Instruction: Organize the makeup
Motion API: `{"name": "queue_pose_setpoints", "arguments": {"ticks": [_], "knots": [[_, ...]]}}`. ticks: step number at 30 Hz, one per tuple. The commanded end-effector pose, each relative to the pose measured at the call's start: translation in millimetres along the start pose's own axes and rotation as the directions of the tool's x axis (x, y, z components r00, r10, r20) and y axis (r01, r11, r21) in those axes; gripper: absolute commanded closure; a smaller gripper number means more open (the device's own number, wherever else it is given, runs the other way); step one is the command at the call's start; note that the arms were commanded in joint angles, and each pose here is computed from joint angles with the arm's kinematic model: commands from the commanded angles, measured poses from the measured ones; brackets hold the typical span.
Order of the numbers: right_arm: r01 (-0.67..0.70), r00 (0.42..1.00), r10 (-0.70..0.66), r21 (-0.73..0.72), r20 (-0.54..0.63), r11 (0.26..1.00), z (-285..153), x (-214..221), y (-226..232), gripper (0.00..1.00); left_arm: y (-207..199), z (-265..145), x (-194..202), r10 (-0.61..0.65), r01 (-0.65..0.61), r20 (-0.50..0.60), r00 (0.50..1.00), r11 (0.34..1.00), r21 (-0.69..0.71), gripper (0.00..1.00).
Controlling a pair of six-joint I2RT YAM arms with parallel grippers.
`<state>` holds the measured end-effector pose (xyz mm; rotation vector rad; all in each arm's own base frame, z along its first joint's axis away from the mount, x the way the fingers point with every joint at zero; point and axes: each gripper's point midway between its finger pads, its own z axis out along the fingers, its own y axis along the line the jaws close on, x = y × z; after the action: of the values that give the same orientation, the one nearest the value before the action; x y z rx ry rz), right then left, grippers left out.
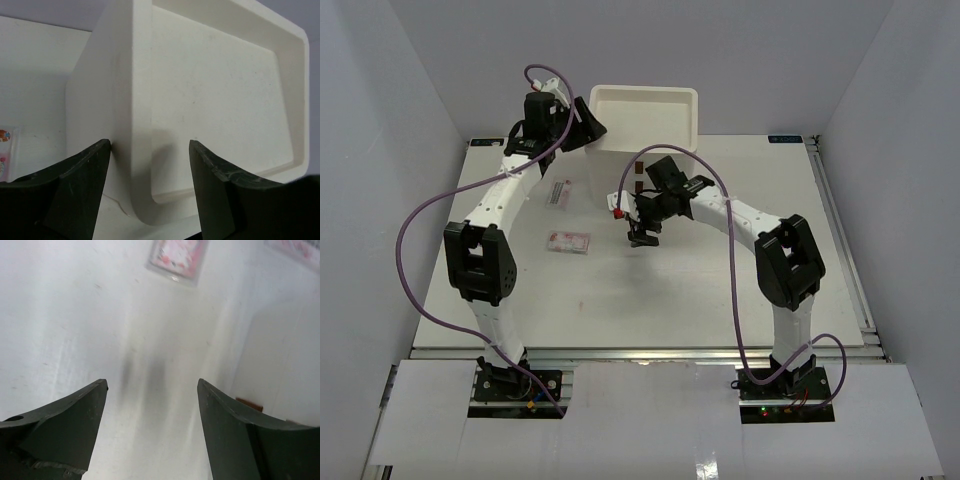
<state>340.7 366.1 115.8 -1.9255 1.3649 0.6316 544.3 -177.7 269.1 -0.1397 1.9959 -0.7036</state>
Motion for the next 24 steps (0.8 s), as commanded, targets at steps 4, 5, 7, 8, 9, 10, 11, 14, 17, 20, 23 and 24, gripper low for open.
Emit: {"name": "queue_pose_setpoints", "arguments": {"ticks": [4, 5, 7, 8, 9, 10, 11, 14, 17, 20, 23, 24], "knots": [[-0.082, 0.994, 0.090, -0.139, 0.058, 0.987, 11, -29, 28, 0.15, -53, -60, -78, 0.001, -0.016, 0.166, 0.986, 0.996, 0.092, 0.15], [-0.087, 0.994, 0.095, -0.131, 0.056, 0.988, 11, -32, 26, 0.14, -53, -67, -85, 0.001, -0.018, 0.182, 0.983, 0.996, 0.093, 0.15], [-0.117, 0.991, 0.123, -0.120, 0.045, 0.986, 21, -37, 19, 0.09, -52, -87, -98, 0.001, -0.020, 0.222, 0.975, 0.996, 0.084, 0.15], [-0.144, 0.988, 0.148, -0.112, 0.033, 0.983, 26, -39, 16, 0.06, -49, -97, -102, 0.001, -0.019, 0.239, 0.971, 0.997, 0.072, 0.15], [-0.177, 0.984, 0.180, -0.101, 0.014, 0.979, 33, -41, 13, 0.06, -41, -102, -100, -0.001, -0.012, 0.241, 0.970, 0.999, 0.051, 0.14], [-0.195, 0.981, 0.196, -0.112, 0.000, 0.974, 40, -38, 17, 0.05, -46, -114, -105, 0.003, -0.018, 0.261, 0.965, 0.998, 0.055, 0.14], [-0.199, 0.979, 0.202, -0.105, 0.015, 0.974, 45, -46, 13, 0.06, -25, -123, -94, -0.005, 0.005, 0.254, 0.967, 1.000, 0.003, 0.14], [-0.231, 0.970, 0.235, -0.071, 0.054, 0.970, 61, -59, 7, 0.10, -10, -171, -81, 0.003, 0.018, 0.299, 0.954, 0.998, -0.066, 0.09], [-0.259, 0.963, 0.257, 0.008, 0.078, 0.966, 80, -66, -7, 0.10, 2, -211, -67, 0.022, 0.024, 0.337, 0.941, 0.991, -0.132, 0.02], [-0.303, 0.953, 0.299, 0.090, 0.055, 0.949, 101, -63, -15, 0.10, 11, -243, -48, 0.025, 0.039, 0.332, 0.943, 0.982, -0.186, 0.02], [-0.340, 0.940, 0.334, 0.104, 0.066, 0.935, 119, -60, -19, 0.10, 11, -274, -36, 0.036, 0.045, 0.335, 0.941, 0.972, -0.229, 0.02], [-0.347, 0.937, 0.340, 0.105, 0.074, 0.932, 123, -61, -21, 0.10, 11, -280, -34, 0.039, 0.043, 0.337, 0.941, 0.971, -0.234, 0.02]]}}
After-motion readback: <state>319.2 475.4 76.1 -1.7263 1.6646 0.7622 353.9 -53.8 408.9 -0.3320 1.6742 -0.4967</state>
